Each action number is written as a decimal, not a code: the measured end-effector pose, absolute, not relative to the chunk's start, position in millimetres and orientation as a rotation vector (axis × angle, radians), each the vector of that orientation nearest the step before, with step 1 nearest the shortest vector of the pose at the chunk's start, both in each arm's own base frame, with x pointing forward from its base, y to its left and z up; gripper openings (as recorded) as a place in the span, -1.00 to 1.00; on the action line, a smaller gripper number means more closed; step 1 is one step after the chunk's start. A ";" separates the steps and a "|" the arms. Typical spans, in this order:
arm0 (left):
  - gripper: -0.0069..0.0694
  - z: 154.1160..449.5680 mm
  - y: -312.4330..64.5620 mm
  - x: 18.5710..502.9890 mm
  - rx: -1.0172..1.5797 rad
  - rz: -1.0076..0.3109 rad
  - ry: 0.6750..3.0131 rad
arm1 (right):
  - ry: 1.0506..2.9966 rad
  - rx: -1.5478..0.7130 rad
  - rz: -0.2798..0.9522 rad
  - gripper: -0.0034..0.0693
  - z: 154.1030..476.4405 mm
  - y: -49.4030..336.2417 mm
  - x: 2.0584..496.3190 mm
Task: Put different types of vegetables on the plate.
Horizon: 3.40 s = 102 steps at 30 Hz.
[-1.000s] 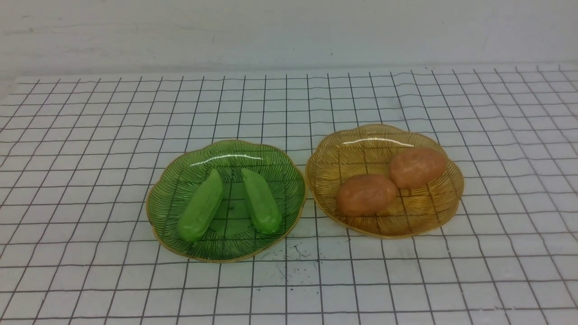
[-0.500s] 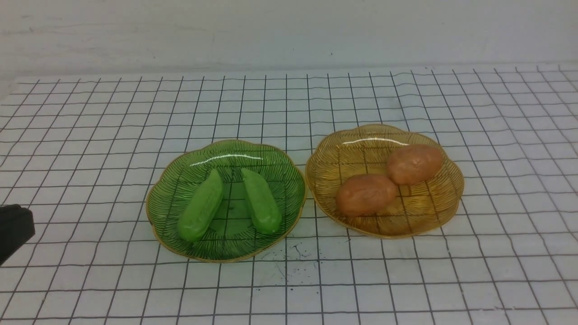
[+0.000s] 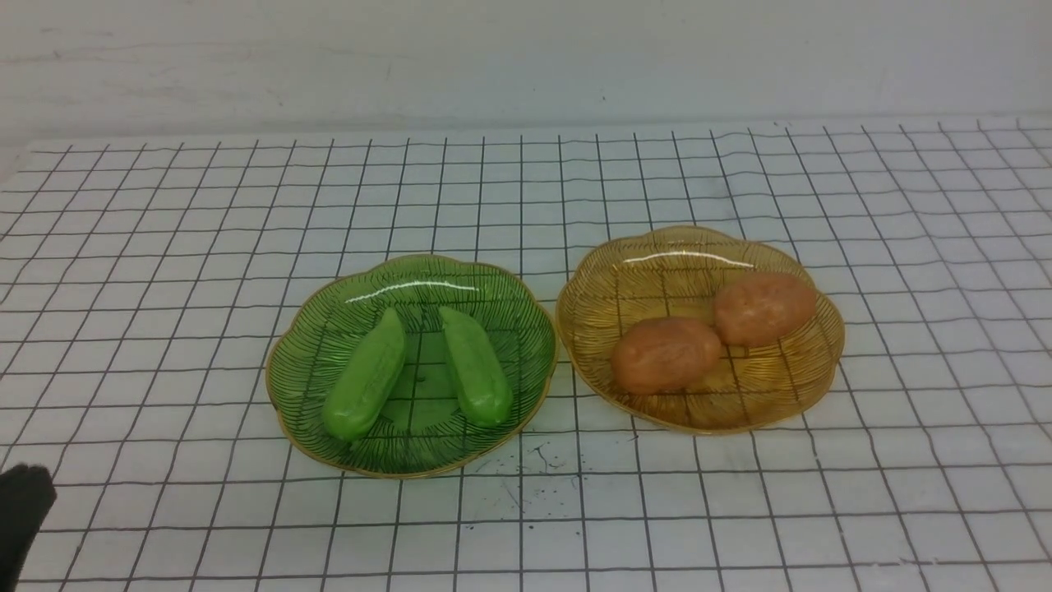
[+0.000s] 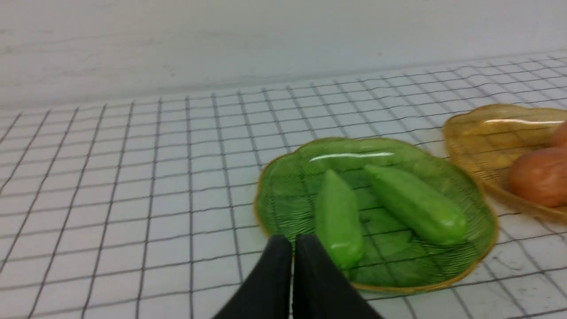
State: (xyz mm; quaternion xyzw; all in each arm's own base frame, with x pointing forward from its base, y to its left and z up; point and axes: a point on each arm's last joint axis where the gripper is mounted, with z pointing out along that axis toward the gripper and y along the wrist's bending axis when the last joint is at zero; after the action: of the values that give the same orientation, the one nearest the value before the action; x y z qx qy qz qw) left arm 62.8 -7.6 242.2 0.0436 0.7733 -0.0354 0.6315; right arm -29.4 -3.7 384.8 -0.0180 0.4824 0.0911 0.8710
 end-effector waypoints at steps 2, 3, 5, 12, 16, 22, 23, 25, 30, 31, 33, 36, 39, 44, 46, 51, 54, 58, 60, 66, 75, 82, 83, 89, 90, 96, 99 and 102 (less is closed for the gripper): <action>-0.84 220.6 -3.9 59.6 0.054 -0.037 1.785 | 1.009 -0.038 0.191 -0.94 384.8 -3.7 -29.4; -0.84 210.7 -2.7 58.2 0.040 -0.021 1.790 | 1.009 -0.038 0.191 -0.94 384.8 -3.7 -29.4; -0.84 193.3 -1.4 55.5 0.021 -0.003 1.798 | 1.009 -0.038 0.191 -0.94 384.8 -3.7 -29.4; -0.84 173.4 -1.4 53.2 0.025 0.003 1.850 | 1.009 -0.038 0.191 -0.94 384.8 -3.7 -29.4; -0.84 170.7 -1.5 52.6 0.027 0.002 1.876 | 1.009 -0.038 0.190 -0.94 384.8 -3.7 -29.4; -0.84 170.6 -1.6 52.5 0.024 -0.002 1.878 | 1.009 -0.038 0.189 -0.94 384.8 -3.7 -29.4; -0.84 170.6 -1.6 52.5 0.024 -0.002 1.878 | 1.009 -0.038 0.189 -0.94 384.8 -3.7 -29.4; -0.84 170.4 -1.7 52.5 0.024 -0.003 1.880 | 1.009 -0.038 0.189 -0.94 384.8 -3.7 -29.4; -0.84 170.3 -1.7 52.4 0.024 -0.004 1.881 | 1.009 -0.038 0.189 -0.94 384.8 -3.7 -29.4; -0.84 170.3 -1.7 52.4 0.024 -0.004 1.881 | 1.009 -0.038 0.189 -0.94 384.8 -3.7 -29.4; -0.84 170.3 -1.7 52.4 0.024 -0.004 1.881 | 1.009 -0.038 0.189 -0.94 384.8 -3.7 -29.4; -0.84 170.3 -1.7 52.4 0.024 -0.004 1.881 | 1.009 -0.038 0.189 -0.94 384.8 -3.7 -29.4; -0.84 170.3 -1.7 52.4 0.024 -0.004 1.881 | 1.009 -0.038 0.189 -0.94 384.8 -3.7 -29.4; -0.84 170.3 -1.7 52.4 0.024 -0.004 1.881 | 1.009 -0.038 0.189 -0.94 384.8 -3.7 -29.4; -0.84 170.3 -1.7 52.4 0.024 -0.004 1.881 | 1.009 -0.038 0.189 -0.94 384.8 -3.7 -29.4; -0.84 170.3 -1.7 52.4 0.024 -0.004 1.881 | 1.009 -0.038 0.189 -0.94 384.8 -3.7 -29.4; -0.84 170.3 -1.7 52.4 0.024 -0.004 1.881 | 1.019 -0.050 0.148 -0.94 383.5 -3.9 -28.5; -0.84 170.3 -1.7 52.4 0.023 -0.004 1.881 | 1.098 -0.035 0.041 -0.94 368.8 -2.0 -16.9; -0.84 170.3 -1.7 52.4 0.023 -0.004 1.881 | 1.174 -0.026 -0.017 -0.94 350.6 -1.3 -3.8; -0.84 170.3 -1.7 52.4 0.023 -0.004 1.881 | 1.438 -0.029 -0.104 -0.94 276.0 -2.8 34.8; -0.84 170.3 -1.7 52.4 0.023 -0.004 1.881 | 1.755 -0.029 -0.095 -0.94 181.7 -3.6 54.6; -0.84 170.3 -1.7 52.4 0.023 -0.004 1.881 | 1.771 -0.062 -0.061 -0.94 180.9 -1.4 54.3; -0.84 170.3 -1.7 52.4 0.022 -0.003 1.881 | 1.774 -0.068 -0.056 -0.94 180.8 -1.0 54.2; -0.84 170.3 -1.7 52.4 0.021 -0.004 1.881 | 1.774 -0.069 -0.055 -0.94 180.8 -0.9 54.3; -0.84 170.3 -1.7 52.4 0.021 -0.004 1.881 | 1.774 -0.069 -0.055 -0.94 180.8 -0.9 54.3; -0.84 170.3 -1.7 52.4 0.021 -0.004 1.881 | 1.774 -0.069 -0.055 -0.94 180.8 -0.9 54.3; -0.84 170.3 -1.7 52.4 0.021 -0.004 1.881 | 1.774 -0.069 -0.055 -0.94 180.8 -0.9 54.3; -0.84 170.3 -1.7 52.4 0.021 -0.004 1.881 | 1.774 -0.069 -0.055 -0.94 180.8 -0.9 54.3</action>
State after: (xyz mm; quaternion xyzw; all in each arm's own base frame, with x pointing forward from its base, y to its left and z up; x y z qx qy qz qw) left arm 52.4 -1.7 170.3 0.0092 0.8079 -0.0017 0.5893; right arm 54.3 -0.9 180.8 -0.0302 0.7748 -0.0242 0.6310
